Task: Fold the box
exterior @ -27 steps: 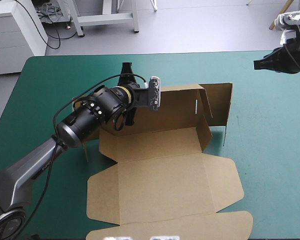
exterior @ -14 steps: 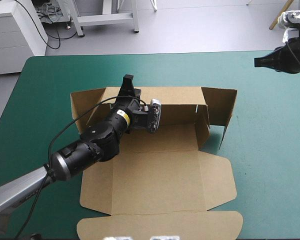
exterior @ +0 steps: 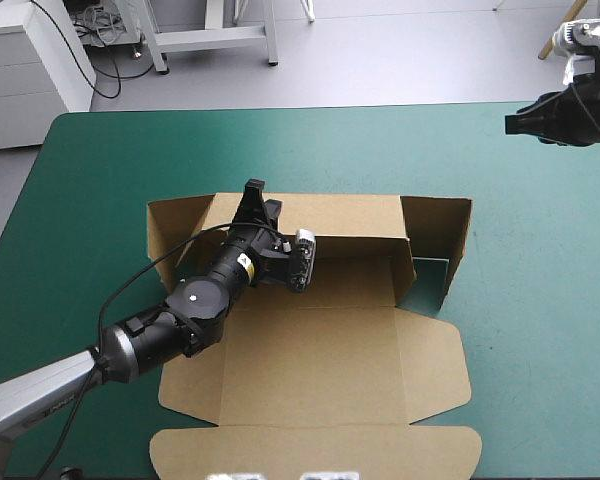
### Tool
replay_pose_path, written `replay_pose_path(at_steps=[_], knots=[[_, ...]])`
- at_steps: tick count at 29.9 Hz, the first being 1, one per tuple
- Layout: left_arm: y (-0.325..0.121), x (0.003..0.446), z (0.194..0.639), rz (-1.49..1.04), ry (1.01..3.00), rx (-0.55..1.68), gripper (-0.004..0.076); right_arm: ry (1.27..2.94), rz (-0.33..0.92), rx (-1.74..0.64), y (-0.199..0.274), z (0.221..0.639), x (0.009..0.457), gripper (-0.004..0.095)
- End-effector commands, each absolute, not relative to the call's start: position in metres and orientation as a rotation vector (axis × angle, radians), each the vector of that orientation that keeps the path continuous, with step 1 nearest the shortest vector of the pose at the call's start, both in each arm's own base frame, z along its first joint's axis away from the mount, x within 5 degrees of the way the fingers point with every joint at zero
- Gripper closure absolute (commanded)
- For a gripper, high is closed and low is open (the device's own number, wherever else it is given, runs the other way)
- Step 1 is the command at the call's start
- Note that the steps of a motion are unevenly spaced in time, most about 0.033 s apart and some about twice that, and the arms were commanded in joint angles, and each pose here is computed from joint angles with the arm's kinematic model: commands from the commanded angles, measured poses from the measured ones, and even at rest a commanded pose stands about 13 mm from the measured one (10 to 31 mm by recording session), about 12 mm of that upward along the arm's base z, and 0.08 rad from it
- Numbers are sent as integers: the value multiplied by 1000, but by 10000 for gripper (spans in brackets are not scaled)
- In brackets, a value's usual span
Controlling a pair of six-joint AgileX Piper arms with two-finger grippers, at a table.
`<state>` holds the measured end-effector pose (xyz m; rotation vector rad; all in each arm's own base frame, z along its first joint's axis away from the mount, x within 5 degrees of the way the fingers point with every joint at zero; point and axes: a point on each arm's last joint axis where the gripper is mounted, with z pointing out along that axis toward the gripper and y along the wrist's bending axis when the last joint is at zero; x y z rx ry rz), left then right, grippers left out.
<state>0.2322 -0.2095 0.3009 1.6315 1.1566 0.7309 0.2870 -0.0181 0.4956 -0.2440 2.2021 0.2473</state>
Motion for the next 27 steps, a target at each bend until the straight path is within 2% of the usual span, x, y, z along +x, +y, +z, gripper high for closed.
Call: replay_pose_path(at_steps=[1,4,7,13,18,27], knots=[[-209,227,316,723,1122,1589,734,2065,290,-275,-10,519,273,382],[-209,228,315,717,1132,1583,734,2052,330,-278,-8,521,272,195],[-211,230,311,714,1139,1593,734,2047,346,-279,-7,521,272,121],[-216,234,302,745,1107,1637,734,2045,353,-306,-4,519,277,121],[-217,236,301,770,1089,1644,734,2062,385,-336,7,505,300,120],[-217,236,300,725,1137,1604,734,2201,416,-367,21,449,364,121]])
